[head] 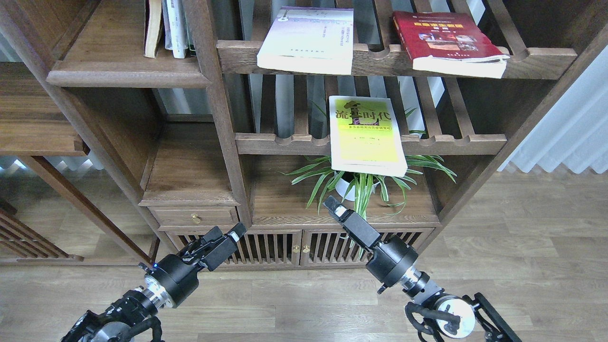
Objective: Organize books on shelf
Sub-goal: 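Raise both grippers toward the yellow-green book on the middle shelf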
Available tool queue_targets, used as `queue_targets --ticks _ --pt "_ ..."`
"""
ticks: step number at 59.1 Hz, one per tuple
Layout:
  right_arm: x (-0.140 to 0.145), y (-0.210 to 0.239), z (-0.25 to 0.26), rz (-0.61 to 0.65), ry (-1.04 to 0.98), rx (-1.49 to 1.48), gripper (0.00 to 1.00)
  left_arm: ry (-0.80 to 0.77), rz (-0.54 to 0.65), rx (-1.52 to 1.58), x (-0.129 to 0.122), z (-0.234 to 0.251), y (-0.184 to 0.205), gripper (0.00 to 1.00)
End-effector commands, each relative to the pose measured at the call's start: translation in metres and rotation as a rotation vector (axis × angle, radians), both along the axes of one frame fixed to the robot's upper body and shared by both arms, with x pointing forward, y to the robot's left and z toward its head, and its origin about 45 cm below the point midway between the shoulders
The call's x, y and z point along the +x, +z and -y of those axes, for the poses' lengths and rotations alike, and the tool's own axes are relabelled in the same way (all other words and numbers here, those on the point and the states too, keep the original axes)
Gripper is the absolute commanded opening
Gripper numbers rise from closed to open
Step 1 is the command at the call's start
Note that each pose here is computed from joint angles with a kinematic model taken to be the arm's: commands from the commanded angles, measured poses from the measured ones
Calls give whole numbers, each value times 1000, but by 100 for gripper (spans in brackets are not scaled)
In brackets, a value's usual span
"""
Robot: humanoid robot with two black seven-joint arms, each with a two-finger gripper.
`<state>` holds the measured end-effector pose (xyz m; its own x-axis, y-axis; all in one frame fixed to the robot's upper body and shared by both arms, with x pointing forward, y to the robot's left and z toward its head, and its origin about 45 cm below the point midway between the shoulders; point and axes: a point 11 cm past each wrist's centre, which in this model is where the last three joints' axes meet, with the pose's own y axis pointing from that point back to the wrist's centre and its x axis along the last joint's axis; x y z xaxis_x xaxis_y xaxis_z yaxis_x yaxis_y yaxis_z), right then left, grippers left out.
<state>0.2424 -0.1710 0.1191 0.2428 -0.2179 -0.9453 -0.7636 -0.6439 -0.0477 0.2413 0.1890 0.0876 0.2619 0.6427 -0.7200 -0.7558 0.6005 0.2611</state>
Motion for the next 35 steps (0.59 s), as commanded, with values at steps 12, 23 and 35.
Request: queue_targets --ticks 12,23,35 --pt "-5 -9 -1 -32 3 -2 99 2 0 -1 0 0 1 100" --pt "-7 -49 8 -144 -3 -60 99 5 -1 -4 1 0 1 100" --pt "4 -44 8 -124 -6 -57 99 10 -2 -17 1 0 2 100"
